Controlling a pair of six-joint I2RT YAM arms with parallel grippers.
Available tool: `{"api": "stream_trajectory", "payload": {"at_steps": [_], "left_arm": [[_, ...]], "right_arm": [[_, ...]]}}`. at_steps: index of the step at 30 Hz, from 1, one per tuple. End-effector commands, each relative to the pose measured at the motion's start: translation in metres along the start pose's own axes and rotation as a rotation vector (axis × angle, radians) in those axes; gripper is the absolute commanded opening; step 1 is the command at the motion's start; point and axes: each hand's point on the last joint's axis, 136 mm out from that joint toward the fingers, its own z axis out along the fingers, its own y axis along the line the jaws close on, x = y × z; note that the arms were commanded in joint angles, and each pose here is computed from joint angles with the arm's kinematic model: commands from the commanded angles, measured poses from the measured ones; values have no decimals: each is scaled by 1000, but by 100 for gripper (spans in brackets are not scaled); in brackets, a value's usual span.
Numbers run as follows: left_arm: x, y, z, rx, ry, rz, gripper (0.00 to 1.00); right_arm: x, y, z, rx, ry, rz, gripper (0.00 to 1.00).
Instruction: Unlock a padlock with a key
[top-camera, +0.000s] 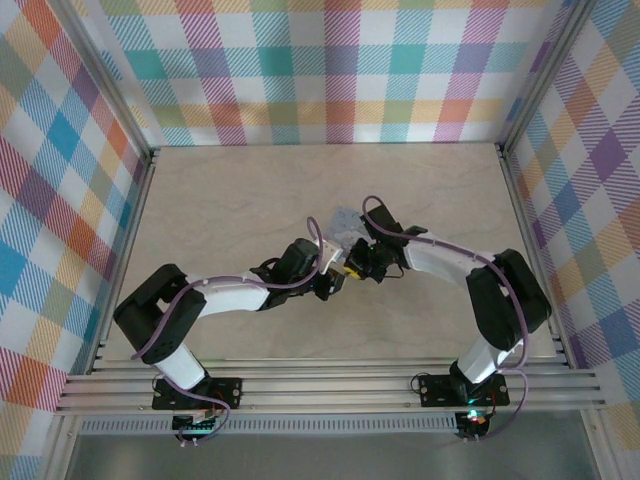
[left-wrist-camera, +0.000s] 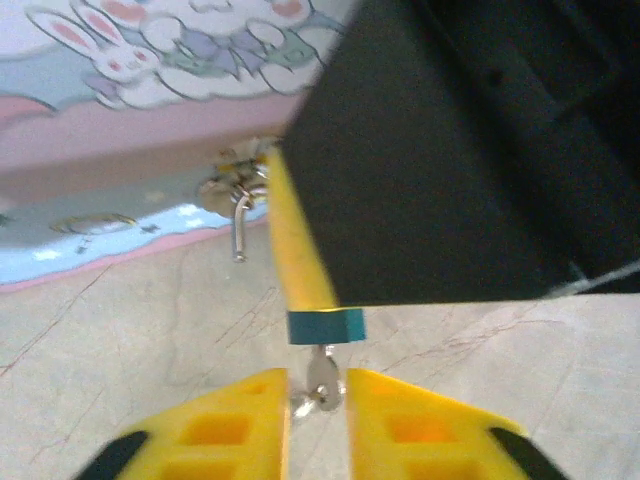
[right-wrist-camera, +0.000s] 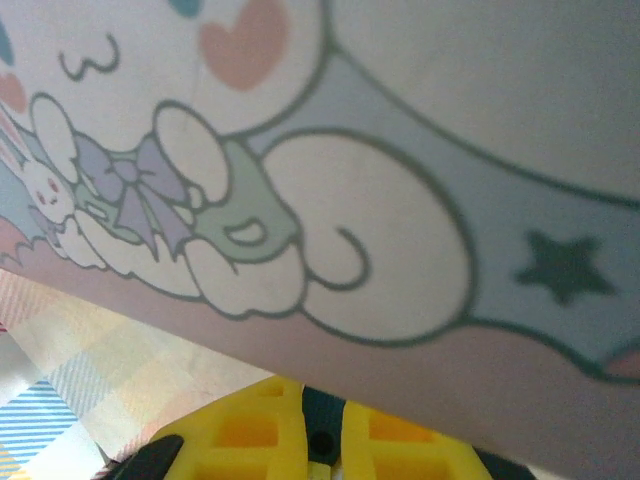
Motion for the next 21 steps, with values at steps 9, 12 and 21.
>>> {"api": "stream_trajectory", "payload": {"at_steps": [9,12,21], "left_arm": [[-5,-2,-31,-30,-57,-119,34],[1,-1,-32,-32,-46,-135,34],[4,1,-35,-42,-33,-135,34]], "right_arm": [[-24,-42,-40,-54,-130,100,0],[-35,-44,-46,-81,-171,112,0],[-65,-45,-41,-91,-238,65,0]]}}
